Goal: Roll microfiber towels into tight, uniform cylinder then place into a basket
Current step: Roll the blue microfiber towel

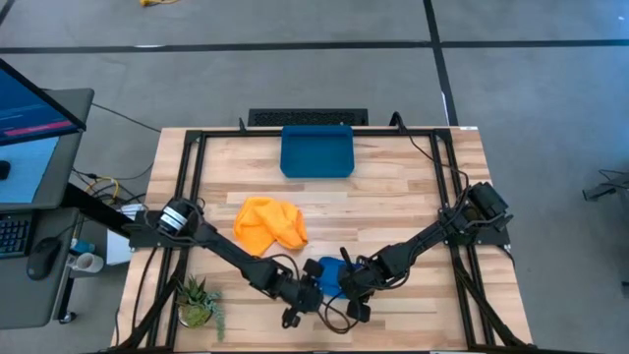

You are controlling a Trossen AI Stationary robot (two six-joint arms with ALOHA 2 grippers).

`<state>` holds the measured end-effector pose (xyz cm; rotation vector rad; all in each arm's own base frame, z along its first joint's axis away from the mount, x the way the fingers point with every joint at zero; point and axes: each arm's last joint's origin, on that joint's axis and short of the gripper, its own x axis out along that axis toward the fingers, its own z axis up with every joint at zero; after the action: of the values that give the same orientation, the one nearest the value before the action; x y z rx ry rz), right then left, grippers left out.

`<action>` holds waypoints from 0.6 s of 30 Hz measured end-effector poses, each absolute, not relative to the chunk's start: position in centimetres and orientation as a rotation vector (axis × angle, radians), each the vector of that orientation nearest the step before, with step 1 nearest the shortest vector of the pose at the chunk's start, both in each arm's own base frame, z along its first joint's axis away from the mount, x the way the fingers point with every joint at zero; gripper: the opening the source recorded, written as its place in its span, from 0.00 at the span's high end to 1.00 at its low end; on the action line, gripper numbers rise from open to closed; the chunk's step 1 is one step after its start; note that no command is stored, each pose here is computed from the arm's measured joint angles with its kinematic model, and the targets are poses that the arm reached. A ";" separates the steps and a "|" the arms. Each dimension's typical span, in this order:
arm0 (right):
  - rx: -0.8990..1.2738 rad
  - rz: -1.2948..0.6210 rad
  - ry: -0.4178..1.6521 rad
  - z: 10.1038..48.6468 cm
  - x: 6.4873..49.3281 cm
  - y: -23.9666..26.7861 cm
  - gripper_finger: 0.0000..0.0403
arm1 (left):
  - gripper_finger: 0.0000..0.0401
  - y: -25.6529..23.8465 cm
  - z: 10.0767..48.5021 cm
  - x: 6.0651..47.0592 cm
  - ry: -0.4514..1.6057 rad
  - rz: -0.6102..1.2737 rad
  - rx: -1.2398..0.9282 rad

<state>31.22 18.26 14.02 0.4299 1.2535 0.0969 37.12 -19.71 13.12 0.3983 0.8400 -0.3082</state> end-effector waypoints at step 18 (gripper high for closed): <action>0.437 0.106 1.260 14.0 31.2 18.3 0.97 | 0.74 -15.3 12.9 38.4 0.901 -0.135 0.331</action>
<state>31.23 18.26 14.04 0.4366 1.2595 0.1064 38.43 -15.32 12.92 0.3313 0.9011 -0.1354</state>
